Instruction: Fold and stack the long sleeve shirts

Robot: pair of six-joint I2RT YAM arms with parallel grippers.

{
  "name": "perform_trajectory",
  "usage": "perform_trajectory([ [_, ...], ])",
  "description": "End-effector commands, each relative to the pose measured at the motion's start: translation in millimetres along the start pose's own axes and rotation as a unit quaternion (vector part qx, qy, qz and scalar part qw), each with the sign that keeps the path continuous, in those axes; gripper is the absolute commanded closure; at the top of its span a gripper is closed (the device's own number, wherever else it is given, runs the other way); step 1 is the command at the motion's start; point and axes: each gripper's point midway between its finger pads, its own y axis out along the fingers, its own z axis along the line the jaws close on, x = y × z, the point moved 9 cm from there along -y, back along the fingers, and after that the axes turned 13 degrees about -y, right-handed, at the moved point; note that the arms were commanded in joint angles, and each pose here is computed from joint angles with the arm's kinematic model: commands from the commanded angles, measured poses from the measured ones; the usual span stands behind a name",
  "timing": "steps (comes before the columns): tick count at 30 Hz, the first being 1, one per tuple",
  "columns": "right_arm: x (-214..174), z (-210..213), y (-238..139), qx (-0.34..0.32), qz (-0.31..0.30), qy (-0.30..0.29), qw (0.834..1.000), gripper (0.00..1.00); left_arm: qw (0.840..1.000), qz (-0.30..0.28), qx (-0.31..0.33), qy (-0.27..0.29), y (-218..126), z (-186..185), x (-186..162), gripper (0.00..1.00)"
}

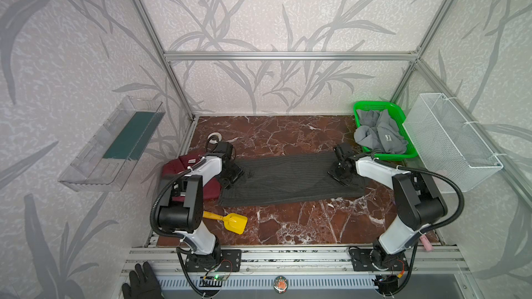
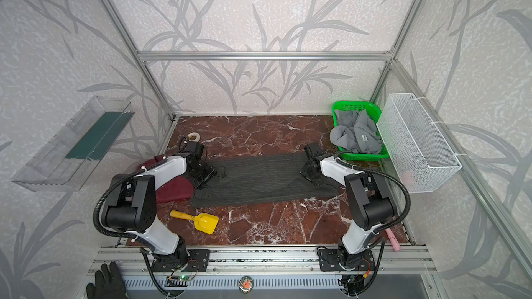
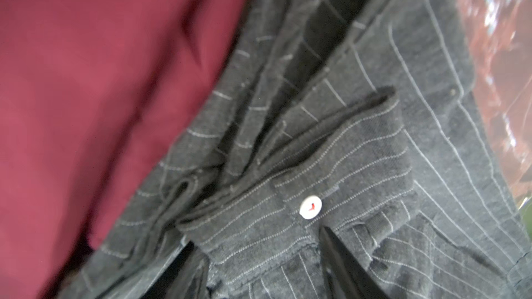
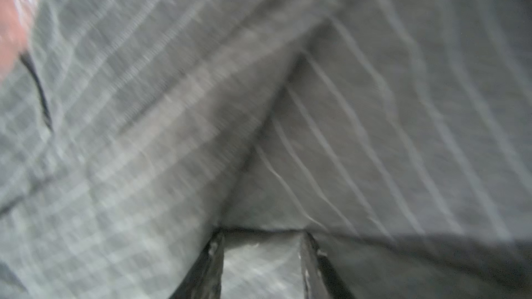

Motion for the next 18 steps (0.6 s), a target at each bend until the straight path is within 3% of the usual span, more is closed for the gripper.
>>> perform_trajectory([
  [1,9,-1,20,-0.031,0.006,0.007,0.999,0.57,0.999,0.015,0.027,-0.008,-2,11,-16,0.38],
  [7,45,16,43,-0.066,-0.008,-0.002,0.998,0.57,1.000,0.014,0.023,-0.005,-8,15,-30,0.38],
  [18,110,77,72,0.001,-0.017,-0.062,0.998,0.57,0.999,0.038,-0.005,0.001,0,14,-70,0.38],
])
